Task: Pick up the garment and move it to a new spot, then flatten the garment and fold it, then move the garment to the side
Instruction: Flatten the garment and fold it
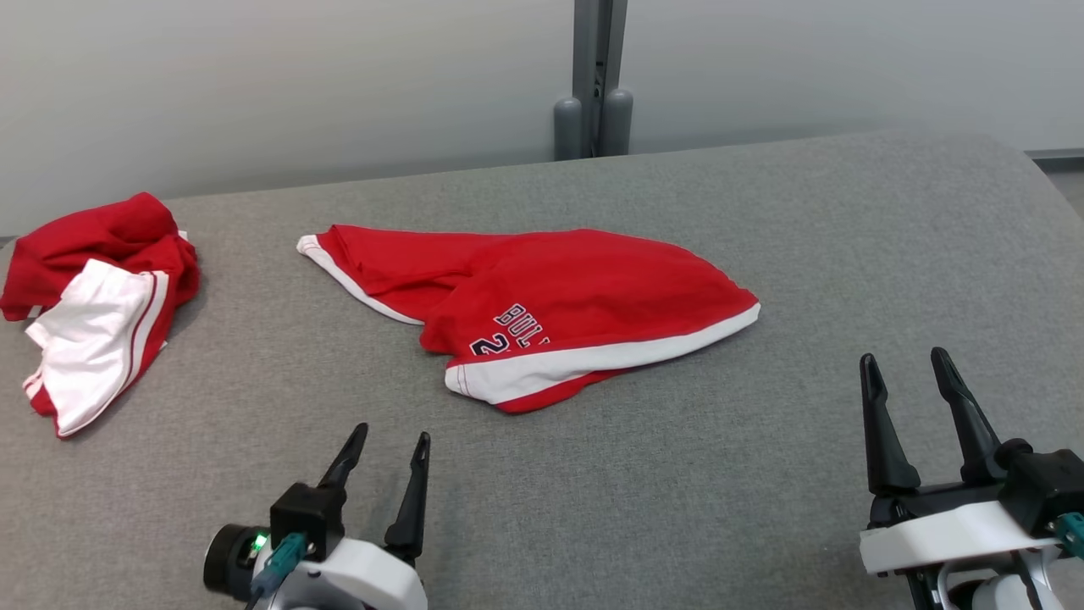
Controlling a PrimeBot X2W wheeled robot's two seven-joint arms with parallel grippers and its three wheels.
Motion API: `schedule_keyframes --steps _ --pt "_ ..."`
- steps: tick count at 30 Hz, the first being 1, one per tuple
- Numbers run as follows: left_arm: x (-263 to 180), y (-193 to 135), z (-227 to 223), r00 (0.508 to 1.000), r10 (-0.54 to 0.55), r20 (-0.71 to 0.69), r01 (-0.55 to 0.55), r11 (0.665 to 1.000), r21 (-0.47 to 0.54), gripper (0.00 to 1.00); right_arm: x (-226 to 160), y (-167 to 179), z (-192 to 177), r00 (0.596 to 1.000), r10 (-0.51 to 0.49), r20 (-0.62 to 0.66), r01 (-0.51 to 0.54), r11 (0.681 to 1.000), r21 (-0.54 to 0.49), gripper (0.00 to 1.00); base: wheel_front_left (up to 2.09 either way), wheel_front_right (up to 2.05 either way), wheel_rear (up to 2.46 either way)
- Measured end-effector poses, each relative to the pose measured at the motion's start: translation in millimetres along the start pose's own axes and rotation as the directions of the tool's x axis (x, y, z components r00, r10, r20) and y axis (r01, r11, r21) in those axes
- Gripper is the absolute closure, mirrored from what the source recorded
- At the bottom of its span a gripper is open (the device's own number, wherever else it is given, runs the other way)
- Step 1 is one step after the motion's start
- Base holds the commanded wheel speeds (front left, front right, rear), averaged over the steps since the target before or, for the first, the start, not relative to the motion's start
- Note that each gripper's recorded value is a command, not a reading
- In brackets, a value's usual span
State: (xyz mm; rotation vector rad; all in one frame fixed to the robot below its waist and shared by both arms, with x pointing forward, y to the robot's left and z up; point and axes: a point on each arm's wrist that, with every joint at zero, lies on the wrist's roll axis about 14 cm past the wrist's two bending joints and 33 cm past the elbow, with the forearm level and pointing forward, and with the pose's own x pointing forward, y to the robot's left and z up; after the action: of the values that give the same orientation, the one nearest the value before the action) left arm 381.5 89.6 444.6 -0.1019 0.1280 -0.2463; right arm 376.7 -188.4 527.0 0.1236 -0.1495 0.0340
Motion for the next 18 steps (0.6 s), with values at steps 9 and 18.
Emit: schedule_keyframes --steps 9,18 --pt "37.7 -39.2 -29.6 0.978 -0.151 -0.143 0.145 0.988 -0.055 0.0 1.2 -10.8 -4.0 0.999 -0.032 -0.013 0.032 0.999 -0.002 0.0 0.0 0.0 0.0" --pt "69.2 -42.8 -55.7 0.96 -0.129 -0.249 0.11 0.99 -0.09 0.0 -5.3 -33.5 -8.7 0.994 -0.1 -0.033 0.1 0.995 -0.017 0.0 0.0 0.0 0.0"
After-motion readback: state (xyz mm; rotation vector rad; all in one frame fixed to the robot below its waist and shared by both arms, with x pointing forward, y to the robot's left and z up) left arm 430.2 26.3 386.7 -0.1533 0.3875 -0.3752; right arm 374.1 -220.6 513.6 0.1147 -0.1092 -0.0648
